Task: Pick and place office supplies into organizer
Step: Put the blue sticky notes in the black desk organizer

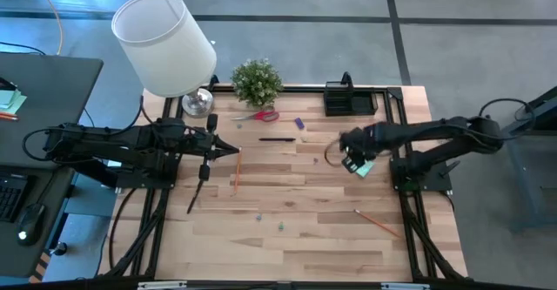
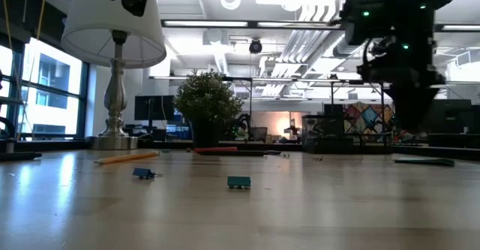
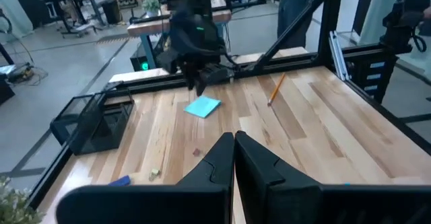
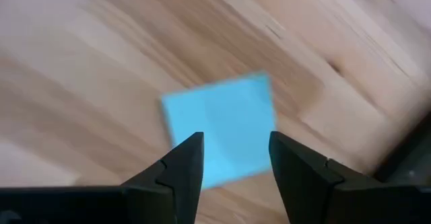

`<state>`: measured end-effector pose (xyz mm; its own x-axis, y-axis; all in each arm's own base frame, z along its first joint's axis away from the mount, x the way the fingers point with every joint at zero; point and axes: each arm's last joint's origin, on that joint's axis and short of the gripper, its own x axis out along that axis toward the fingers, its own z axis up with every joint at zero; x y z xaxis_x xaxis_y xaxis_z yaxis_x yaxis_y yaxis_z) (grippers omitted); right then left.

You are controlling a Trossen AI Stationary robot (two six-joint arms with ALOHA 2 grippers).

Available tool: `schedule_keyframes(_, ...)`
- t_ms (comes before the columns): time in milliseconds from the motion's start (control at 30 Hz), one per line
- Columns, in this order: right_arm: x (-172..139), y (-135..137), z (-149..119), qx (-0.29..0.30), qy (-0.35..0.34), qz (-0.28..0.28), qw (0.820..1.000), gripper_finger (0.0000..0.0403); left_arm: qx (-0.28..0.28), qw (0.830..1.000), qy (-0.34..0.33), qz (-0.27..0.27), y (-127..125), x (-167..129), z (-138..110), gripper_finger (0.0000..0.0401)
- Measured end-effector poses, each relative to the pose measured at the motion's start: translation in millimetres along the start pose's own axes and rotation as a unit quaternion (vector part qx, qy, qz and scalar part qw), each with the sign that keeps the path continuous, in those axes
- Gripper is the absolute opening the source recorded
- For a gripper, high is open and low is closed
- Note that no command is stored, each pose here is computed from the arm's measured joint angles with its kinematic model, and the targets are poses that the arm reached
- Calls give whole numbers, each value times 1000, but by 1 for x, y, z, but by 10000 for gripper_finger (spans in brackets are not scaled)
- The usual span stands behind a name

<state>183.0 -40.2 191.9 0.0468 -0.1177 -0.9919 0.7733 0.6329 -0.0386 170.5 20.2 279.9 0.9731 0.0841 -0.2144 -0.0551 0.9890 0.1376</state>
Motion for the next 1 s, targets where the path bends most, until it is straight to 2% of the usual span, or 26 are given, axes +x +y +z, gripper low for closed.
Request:
schedule_keyframes(100,1,-19,16,-27,6,41,999,150,3,1000,0,0,0,0,0,1)
schedule_keyframes(300,15,-59,34,-10,42,86,995,149,6,1000,0,0,0,0,0,1)
schedule_keyframes(533,38,-60,36,-53,31,150,987,179,13,1000,13,-2,0,0,-3,1)
schedule_keyframes(700,47,-62,38,-47,51,148,987,181,12,1000,24,-2,-1,0,-5,1)
schedule_keyframes(1000,65,-65,42,-29,98,128,986,149,8,1000,26,-3,-1,0,-5,1)
